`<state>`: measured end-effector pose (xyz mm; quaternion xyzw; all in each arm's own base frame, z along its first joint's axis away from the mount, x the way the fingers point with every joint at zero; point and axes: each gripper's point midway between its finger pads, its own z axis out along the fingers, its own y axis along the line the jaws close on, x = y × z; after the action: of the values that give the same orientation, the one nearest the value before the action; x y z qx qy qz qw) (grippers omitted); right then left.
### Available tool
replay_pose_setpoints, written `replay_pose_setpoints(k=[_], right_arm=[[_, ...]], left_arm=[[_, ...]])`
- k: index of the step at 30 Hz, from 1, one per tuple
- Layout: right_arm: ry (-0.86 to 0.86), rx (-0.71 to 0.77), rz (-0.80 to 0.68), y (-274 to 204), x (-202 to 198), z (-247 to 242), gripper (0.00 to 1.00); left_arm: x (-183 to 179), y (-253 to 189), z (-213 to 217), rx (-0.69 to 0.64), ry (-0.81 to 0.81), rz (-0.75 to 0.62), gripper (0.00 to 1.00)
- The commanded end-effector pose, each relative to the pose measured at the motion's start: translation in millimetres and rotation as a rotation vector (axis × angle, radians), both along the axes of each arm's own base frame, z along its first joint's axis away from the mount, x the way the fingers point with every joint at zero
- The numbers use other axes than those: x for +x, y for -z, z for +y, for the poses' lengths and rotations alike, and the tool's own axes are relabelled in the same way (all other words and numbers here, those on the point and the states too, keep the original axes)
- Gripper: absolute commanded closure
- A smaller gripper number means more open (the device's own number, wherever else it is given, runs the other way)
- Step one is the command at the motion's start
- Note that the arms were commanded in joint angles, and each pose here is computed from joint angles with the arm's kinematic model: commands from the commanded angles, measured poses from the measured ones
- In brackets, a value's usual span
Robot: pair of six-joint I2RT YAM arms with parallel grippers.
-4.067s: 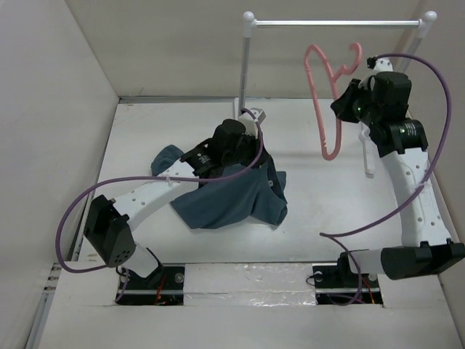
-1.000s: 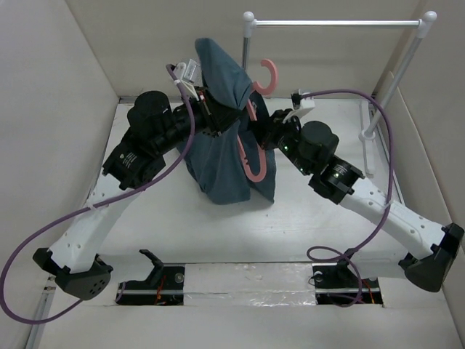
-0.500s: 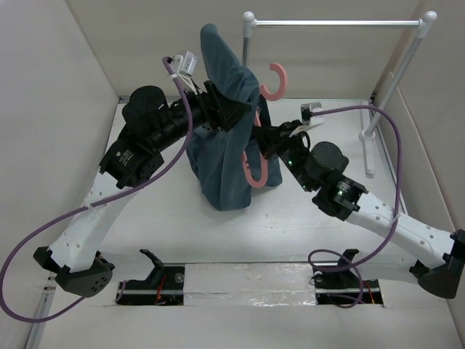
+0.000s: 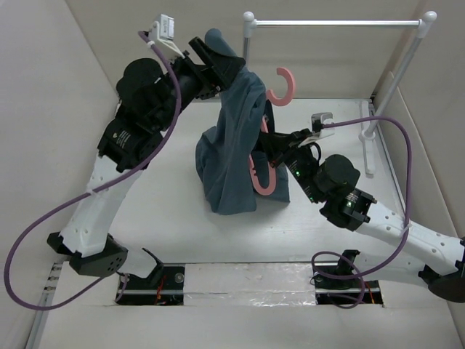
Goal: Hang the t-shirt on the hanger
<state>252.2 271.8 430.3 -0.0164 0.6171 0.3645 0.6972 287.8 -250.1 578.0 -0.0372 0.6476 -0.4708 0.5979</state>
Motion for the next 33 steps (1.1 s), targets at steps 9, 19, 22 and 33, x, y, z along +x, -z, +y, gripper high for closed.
replay_pose_setpoints(k=[9, 19, 22, 33], right_arm=[[0.006, 0.086, -0.104, -52, -10, -15, 1.00], [-0.005, 0.072, -0.103, -53, -8, -8, 1.00], [-0.003, 0.062, -0.112, -57, -5, -3, 1.00], [0.012, 0.023, -0.173, -80, 9, 19, 1.00]], left_arm=[[38, 40, -25, -0.029, -0.033, 0.123, 0.29], [69, 70, -39, -0.032, -0.084, 0.183, 0.26], [74, 79, -45, -0.038, -0.079, 0.198, 0.25], [71, 87, -53, -0.069, -0.036, 0.227, 0.42]])
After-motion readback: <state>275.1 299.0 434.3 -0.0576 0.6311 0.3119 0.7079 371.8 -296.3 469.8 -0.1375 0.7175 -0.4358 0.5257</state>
